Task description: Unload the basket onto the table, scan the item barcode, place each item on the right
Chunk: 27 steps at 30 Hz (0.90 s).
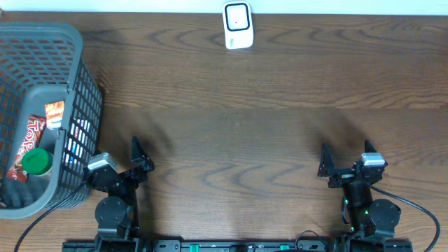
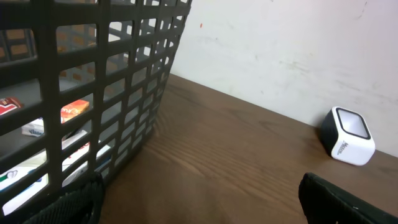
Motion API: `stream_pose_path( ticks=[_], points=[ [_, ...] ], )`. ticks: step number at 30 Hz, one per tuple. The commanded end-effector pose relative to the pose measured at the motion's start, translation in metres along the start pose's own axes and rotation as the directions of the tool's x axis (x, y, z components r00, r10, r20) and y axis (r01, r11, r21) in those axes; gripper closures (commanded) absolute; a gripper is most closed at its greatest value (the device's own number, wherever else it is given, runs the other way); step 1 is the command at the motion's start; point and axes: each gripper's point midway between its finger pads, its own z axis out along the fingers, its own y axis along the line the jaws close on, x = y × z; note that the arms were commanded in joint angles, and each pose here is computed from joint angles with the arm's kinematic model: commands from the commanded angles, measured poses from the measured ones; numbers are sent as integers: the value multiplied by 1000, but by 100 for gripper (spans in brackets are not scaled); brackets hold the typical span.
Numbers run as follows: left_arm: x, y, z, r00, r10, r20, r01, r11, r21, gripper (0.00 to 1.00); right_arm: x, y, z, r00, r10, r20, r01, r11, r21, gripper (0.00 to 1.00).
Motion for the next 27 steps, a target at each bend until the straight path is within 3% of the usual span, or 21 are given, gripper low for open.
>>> stream_pose_path(
  ticks=[1, 24, 27],
  points=[
    [16, 4, 1, 999, 26, -45, -27, 1000, -9, 0, 2, 2, 0, 1000, 10, -3, -10, 1000, -6, 1],
    [16, 3, 1, 999, 25, -45, -25, 1000, -3, 0, 2, 2, 0, 1000, 10, -3, -10, 1000, -6, 1],
    [25, -38, -4, 994, 65, -93, -41, 971, 237, 0, 2, 2, 0, 1000, 10, -3, -10, 1000, -6, 1]
  ],
)
